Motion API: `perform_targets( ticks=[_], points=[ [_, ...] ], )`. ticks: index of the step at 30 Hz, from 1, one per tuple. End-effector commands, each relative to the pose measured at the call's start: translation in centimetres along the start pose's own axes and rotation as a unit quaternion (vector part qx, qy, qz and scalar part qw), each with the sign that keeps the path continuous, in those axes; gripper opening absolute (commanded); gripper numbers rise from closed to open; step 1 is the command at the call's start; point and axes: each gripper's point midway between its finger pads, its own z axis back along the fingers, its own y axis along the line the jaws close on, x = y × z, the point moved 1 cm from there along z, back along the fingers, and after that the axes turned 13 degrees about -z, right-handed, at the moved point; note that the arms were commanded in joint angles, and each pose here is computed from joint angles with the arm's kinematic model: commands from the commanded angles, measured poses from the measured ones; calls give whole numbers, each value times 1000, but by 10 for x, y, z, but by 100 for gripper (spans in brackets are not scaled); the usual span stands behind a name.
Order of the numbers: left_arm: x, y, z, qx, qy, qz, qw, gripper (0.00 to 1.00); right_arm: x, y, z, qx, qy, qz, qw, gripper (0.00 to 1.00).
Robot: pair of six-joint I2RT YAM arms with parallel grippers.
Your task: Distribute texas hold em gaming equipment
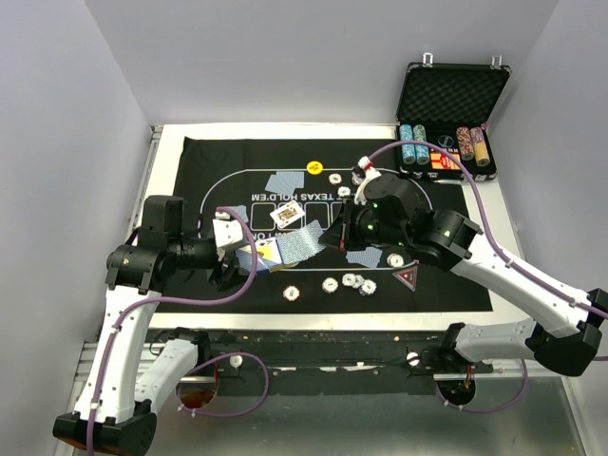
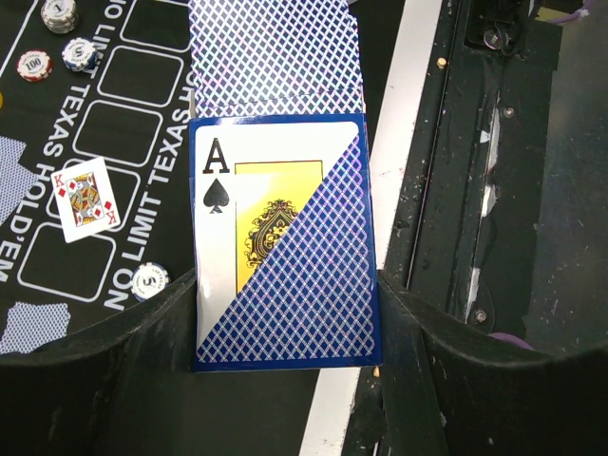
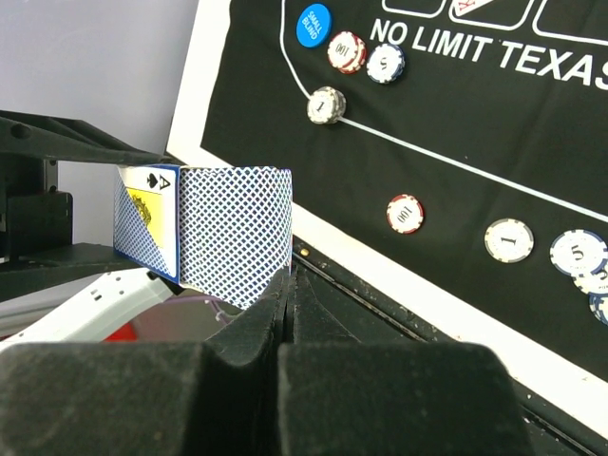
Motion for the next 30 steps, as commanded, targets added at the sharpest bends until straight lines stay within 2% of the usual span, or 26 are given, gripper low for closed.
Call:
perform_targets(
  ticks=[1,10,18,21,23,27,30],
  points=[
    [10,-1,1,0,-22,-16,1000,20,7,7,14,3,-12,1,1000,3],
    [10,-1,1,0,-24,-16,1000,20,32,51,49,68,-39,7,997,1],
    [12,-1,1,0,-26,-18,1000,20,27,53,46,74,-25,3,997,1],
    [11,-2,1,-1,-26,-17,1000,20,45,61,56,76,-60,15,995,1],
    [11,-2,1,-3,-26,-18,999,20,66,61,64,50,-104,35,993,1],
    [14,-2,2,-4,-30,-16,999,20,107,37,57,-51,-188,88,977,1],
    [16,-5,3,-4,-31,-17,999,20,122,14,33,-117,-208,126,963,1]
  ],
)
